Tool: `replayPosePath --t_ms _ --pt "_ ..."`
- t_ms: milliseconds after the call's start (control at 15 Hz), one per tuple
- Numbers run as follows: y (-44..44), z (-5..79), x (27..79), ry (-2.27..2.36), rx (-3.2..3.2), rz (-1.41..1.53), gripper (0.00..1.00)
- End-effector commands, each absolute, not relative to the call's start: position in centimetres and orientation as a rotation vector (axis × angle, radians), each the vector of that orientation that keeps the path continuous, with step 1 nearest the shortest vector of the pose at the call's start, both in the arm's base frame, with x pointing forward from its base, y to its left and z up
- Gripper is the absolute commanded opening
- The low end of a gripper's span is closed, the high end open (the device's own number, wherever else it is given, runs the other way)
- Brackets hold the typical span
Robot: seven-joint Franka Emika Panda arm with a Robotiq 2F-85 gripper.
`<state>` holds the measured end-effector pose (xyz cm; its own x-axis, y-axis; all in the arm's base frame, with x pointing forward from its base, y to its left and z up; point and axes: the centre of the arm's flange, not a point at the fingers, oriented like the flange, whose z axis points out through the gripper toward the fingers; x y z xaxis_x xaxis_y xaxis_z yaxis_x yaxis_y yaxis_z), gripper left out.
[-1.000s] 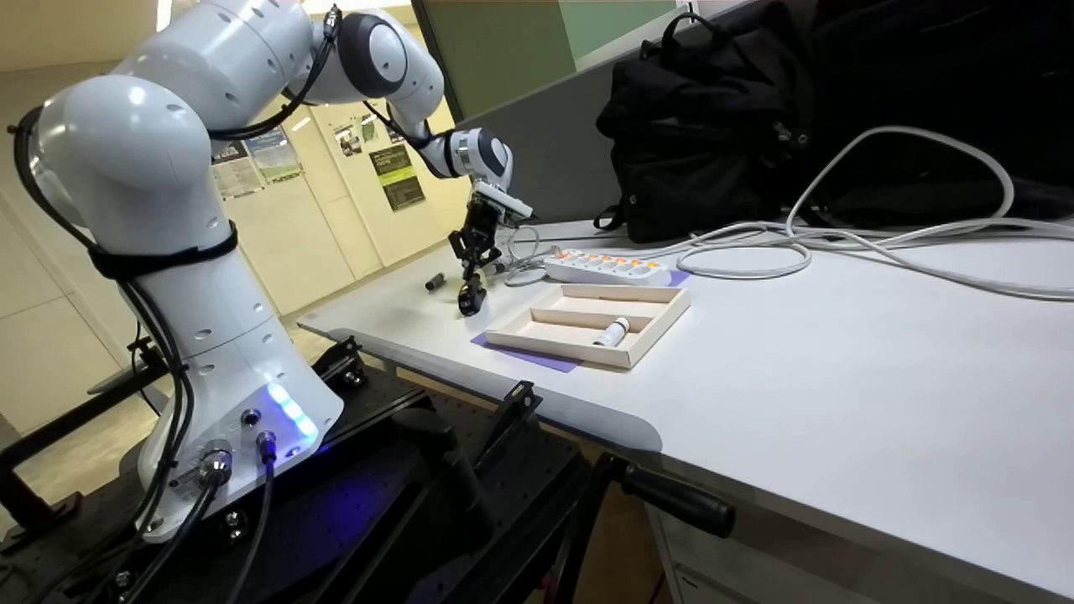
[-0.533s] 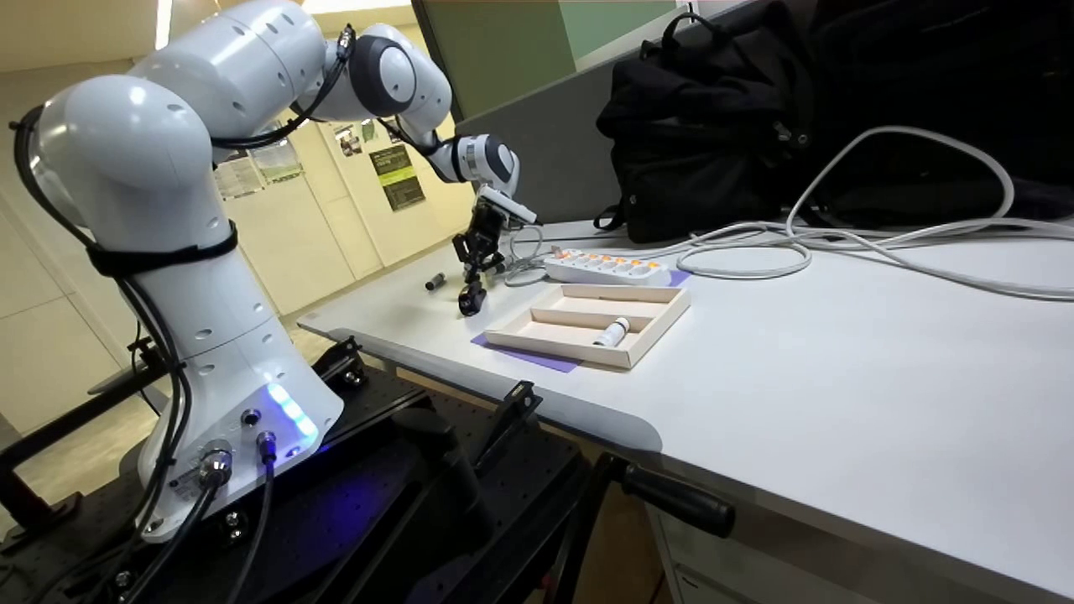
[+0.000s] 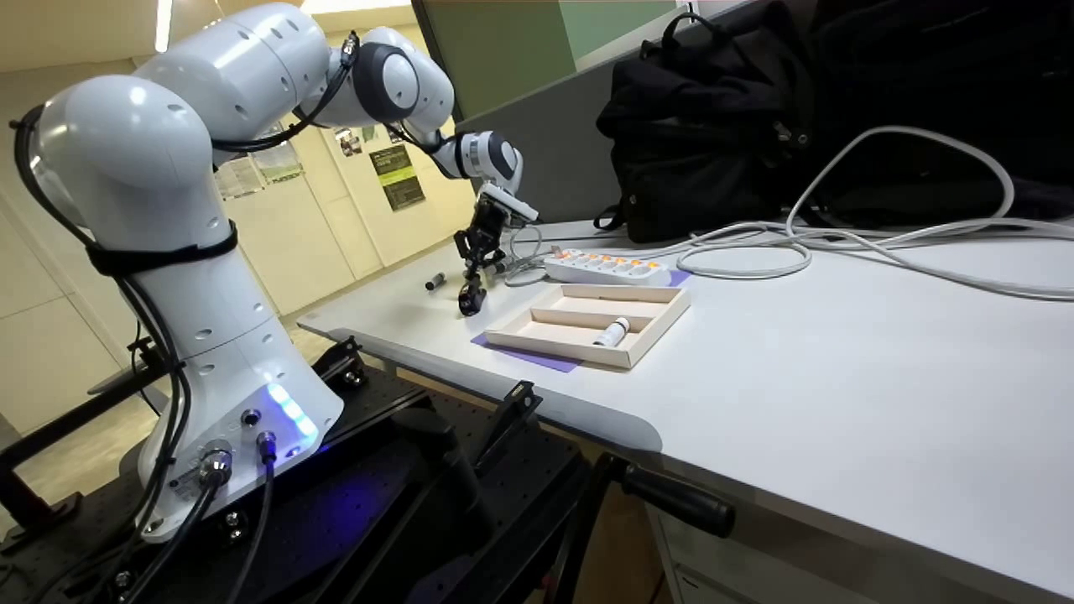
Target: Press down on the stapler
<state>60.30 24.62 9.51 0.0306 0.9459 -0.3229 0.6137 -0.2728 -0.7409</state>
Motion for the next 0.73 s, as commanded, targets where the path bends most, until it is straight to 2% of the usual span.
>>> replayPosePath --t_ms 0,267,333,467,533,667 --pt "25.1 15.3 62.9 -1.563 -1.993 1.029 0.00" --pt "24.5 22.6 63.4 -1.621 -2.064 0.892 0.00" --pt "24.0 24.3 63.3 -1.636 -2.098 0.861 0.18" --pt "22.5 27.0 63.0 -1.649 -2.184 0.807 0.31" --pt "24.4 24.7 65.1 -1.664 -2.103 0.832 0.14" --pt "23.6 26.9 65.4 -1.670 -2.137 0.796 0.27"
